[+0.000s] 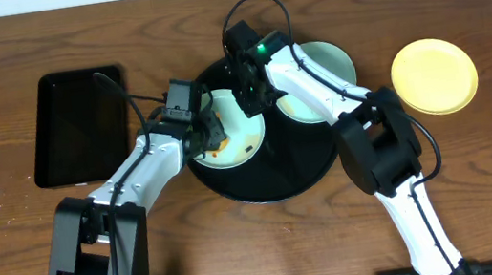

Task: Clean dirty plates on tray and stack at the side

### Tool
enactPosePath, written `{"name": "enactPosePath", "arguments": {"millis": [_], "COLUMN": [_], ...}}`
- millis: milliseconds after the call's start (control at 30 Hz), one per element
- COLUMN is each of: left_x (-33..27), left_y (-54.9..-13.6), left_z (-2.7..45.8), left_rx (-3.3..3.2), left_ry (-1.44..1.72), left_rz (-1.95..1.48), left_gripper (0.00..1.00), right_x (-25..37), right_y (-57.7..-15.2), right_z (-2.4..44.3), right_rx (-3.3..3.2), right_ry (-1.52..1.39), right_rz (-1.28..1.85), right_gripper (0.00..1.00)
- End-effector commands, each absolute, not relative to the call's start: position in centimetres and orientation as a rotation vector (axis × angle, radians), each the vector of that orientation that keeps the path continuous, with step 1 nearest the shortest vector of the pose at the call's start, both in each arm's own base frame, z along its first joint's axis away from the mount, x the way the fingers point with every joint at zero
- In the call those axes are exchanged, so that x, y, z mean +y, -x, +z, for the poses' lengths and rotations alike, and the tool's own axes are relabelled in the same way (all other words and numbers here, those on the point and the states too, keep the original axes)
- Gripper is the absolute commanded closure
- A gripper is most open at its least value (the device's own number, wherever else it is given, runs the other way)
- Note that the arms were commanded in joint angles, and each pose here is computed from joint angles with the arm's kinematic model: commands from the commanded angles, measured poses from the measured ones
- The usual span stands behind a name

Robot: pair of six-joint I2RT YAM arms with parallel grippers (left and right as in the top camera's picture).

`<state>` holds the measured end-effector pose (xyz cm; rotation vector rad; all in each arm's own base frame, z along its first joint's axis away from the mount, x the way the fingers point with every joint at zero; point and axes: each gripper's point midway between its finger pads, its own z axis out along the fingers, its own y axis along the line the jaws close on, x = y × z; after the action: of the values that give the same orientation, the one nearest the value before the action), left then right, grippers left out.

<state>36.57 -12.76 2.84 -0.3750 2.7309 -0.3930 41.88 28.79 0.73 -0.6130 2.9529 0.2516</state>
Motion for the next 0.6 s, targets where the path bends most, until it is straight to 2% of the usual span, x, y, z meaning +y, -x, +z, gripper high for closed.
{"name": "enactPosePath", "arguments": {"millis": [0, 567], "left_x": [-12.77, -12.23], "left_y": [-36.58, -37.17], "left_z": [2.68, 2.81], "left_rx": [2.731, 2.702], "left_ry": [0.355, 0.365], "left_rz": [-0.397, -0.354], "left_gripper": [0.92, 0.92], "right_x": [29.34, 29.01], "right_y": [-40.35, -40.54], "right_z": [-1.03, -1.09], "right_rx": [3.008, 3.015], "right_ry": [0.623, 0.577], "right_rz": [0.289, 0.257], "right_gripper": [0.99, 0.99]}}
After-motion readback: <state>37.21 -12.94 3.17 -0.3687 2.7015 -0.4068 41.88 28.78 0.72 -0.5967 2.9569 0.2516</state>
